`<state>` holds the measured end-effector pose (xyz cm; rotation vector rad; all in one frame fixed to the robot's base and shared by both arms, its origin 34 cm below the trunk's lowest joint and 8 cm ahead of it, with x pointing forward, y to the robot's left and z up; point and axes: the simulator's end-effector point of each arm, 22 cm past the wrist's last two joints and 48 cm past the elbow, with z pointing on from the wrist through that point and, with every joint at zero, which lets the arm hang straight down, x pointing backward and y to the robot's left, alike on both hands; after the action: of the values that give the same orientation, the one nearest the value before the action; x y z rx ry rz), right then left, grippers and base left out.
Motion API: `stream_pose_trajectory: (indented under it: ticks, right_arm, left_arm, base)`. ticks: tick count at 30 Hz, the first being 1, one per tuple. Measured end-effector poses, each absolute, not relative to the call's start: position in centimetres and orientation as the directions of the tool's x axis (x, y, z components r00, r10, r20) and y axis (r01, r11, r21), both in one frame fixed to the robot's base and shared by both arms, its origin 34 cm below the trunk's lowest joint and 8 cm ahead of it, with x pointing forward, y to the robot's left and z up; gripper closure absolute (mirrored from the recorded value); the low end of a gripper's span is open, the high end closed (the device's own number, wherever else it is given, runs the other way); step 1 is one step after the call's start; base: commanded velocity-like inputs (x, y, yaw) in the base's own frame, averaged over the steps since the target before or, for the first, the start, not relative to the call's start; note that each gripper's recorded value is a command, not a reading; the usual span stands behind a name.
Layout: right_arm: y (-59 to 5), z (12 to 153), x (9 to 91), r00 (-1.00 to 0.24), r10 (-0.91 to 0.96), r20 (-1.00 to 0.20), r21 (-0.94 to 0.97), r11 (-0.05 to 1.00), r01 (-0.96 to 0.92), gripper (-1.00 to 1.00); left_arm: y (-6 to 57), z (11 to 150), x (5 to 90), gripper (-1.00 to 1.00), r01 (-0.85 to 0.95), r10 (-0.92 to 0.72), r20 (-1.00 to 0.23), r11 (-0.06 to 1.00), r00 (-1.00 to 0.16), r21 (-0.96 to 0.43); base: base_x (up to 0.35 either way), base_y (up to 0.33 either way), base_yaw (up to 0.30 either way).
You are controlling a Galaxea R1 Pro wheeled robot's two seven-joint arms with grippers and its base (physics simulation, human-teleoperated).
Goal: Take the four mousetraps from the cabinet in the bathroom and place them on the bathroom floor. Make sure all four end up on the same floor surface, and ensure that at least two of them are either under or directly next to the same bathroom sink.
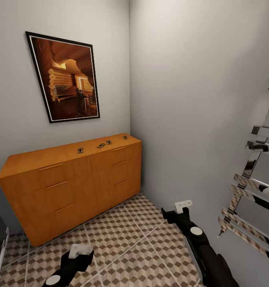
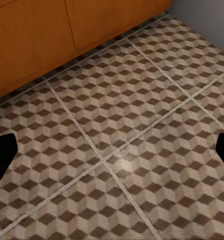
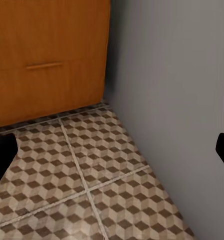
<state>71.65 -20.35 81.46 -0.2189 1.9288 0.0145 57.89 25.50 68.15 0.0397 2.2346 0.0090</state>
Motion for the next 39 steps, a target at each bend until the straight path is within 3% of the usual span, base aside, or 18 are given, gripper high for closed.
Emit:
stream_pose_trajectory:
  ticks: [16,39]
  right_arm:
    - [-20.6,85.7,72.5,-0.279,-0.139,-0.950,-0.103,0.985,-0.142,-1.00]
    - [-19.3,87.8,72.4,-0.278,-0.137,-0.951,-0.100,0.984,-0.145,-1.00]
  left_arm:
    - [25.7,55.4,48.0,-1.00,0.019,0.025,-0.673,1.000,-0.740,0.016]
    - [27.7,50.9,40.3,-1.00,0.022,0.044,-0.658,0.999,-0.752,0.042]
  base:
    - [0.000,0.000,0.000]
    - [0.000,0.000,0.000]
